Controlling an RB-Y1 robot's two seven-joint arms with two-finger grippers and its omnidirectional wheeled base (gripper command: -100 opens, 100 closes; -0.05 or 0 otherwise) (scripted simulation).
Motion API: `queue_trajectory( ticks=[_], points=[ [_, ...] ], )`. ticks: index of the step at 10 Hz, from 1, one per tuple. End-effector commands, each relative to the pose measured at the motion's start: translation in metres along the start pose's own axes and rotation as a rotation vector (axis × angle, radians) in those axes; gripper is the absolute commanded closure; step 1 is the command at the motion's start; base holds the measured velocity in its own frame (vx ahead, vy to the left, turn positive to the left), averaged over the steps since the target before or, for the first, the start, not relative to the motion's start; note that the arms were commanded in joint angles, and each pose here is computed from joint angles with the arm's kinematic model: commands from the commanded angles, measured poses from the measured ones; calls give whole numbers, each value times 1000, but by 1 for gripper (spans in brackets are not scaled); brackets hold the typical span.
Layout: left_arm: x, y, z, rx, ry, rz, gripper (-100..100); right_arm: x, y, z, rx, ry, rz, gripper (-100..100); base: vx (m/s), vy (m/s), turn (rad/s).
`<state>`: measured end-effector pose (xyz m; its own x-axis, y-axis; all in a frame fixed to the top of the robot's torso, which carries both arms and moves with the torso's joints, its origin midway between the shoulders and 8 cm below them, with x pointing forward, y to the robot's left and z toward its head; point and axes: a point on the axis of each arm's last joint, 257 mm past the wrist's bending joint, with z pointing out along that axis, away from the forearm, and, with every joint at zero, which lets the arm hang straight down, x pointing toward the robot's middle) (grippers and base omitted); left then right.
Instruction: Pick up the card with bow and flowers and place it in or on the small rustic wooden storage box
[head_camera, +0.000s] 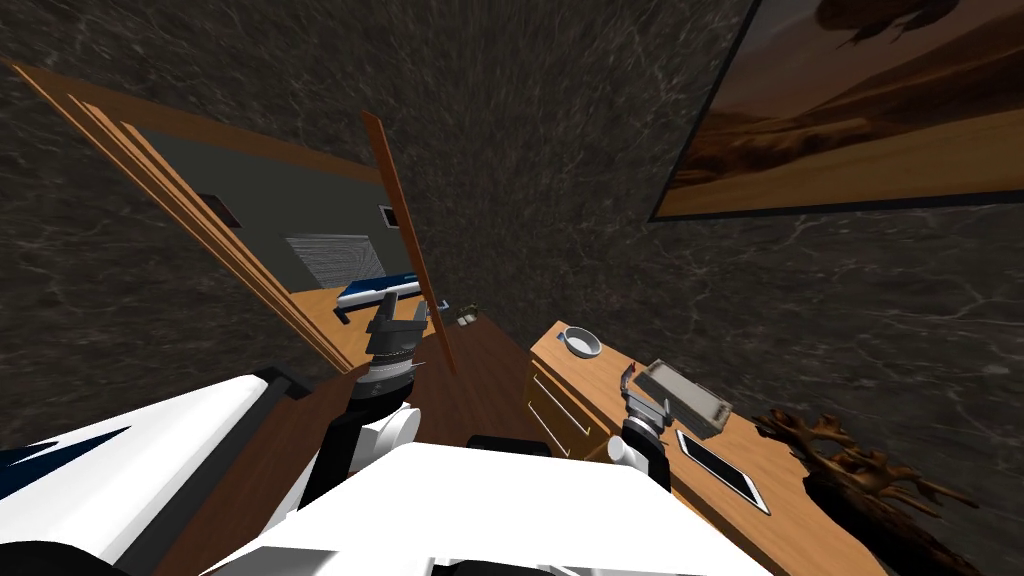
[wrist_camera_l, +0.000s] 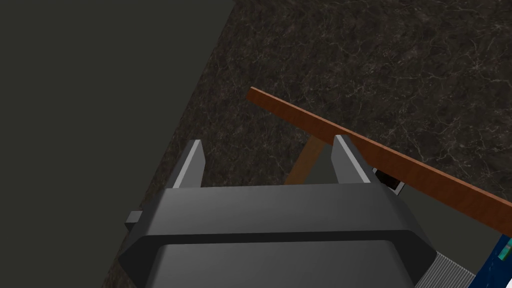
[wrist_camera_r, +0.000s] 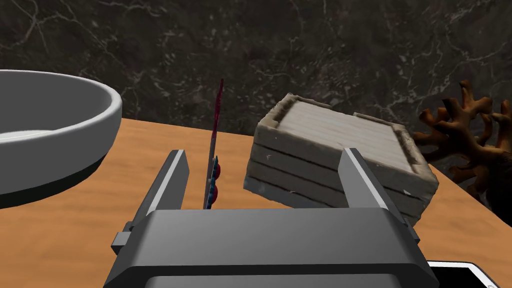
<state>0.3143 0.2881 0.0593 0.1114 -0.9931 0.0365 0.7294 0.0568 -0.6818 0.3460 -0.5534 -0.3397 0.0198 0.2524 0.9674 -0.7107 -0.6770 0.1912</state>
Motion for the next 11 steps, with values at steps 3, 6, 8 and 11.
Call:
queue_trajectory(
  ticks=[3,6,8,11],
  points=[
    [0,0,0,0,0,0,0,-20,11,1,-32,-51,50,-100,8,-1,84],
    [0,0,0,0,0,0,0,-39,19,-1,-59,-100,83,-100,10,-4,95],
    [0,0,0,0,0,0,0,-50,24,-1,-80,-132,116,-100,17,-7,122],
    [0,0,0,0,0,0,0,-59,27,-2,-96,-156,139,-100,9,-4,50]
  ],
)
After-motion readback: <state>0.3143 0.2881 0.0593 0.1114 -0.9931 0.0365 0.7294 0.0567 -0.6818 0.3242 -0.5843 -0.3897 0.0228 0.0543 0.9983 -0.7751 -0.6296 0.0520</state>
